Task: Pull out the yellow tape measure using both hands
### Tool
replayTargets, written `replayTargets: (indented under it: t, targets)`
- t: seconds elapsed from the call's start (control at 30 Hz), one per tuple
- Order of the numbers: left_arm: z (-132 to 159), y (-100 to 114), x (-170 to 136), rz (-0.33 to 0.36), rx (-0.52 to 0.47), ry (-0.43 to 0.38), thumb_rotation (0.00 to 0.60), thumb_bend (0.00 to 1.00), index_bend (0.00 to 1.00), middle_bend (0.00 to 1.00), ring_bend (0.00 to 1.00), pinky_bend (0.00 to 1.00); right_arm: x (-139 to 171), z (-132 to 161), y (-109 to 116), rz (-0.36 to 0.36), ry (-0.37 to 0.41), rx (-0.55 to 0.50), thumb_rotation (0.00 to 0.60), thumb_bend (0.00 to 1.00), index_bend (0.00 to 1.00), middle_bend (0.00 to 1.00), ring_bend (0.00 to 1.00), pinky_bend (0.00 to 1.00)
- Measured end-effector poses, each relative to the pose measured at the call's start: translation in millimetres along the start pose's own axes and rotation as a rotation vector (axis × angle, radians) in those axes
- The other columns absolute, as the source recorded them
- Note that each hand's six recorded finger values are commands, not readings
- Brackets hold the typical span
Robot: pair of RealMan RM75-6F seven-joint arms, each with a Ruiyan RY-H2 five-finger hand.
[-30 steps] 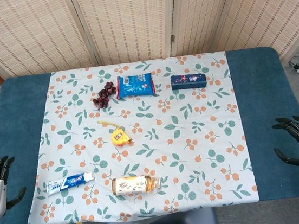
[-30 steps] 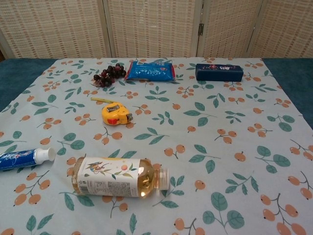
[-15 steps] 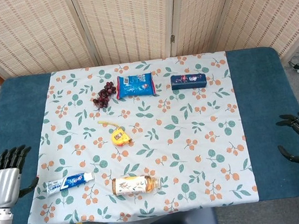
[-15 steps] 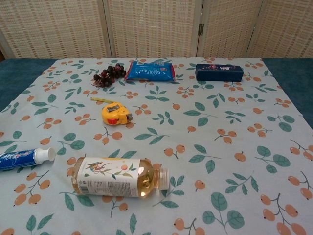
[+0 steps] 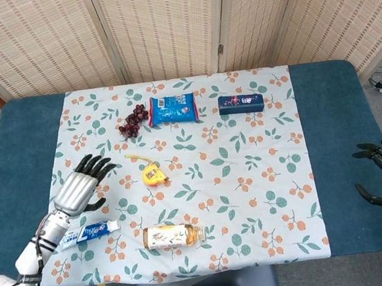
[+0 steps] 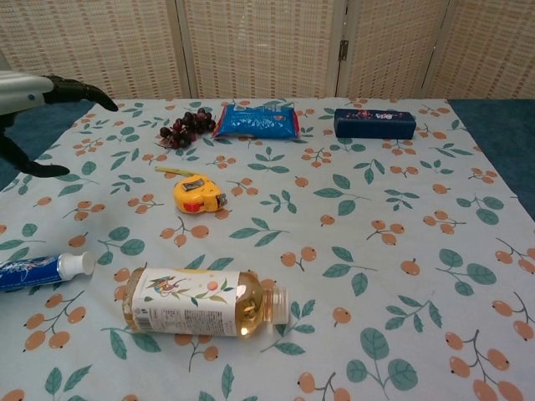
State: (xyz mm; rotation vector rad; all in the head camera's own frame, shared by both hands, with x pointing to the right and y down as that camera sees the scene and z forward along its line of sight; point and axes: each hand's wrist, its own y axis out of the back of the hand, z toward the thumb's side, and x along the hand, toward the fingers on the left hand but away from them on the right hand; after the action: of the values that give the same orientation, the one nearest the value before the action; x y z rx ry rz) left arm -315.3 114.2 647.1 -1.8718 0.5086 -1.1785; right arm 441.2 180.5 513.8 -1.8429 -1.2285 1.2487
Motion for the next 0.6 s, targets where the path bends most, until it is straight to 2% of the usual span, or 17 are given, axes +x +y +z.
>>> replayTargets:
  t: [0.27,0.6]
  targets:
    - [22.9,-23.1,43.3,-0.099,0.078,-0.107,0.6,0.33,0.15,0.09,0.04,0.0,0.7,-2.7,-0.5,0.002,-0.013,0.001,0.6,0.36,0.29,0.21,0.24,0.09]
    - [42.6,-40.6,85.0,-0.146,0.138,-0.162,0.6,0.33,0.14,0.06,0.03,0.0,-1.8,-4.0,-1.4,0.006,-0.027,0.005,0.6,0.36,0.29,0.21,0.24,0.09]
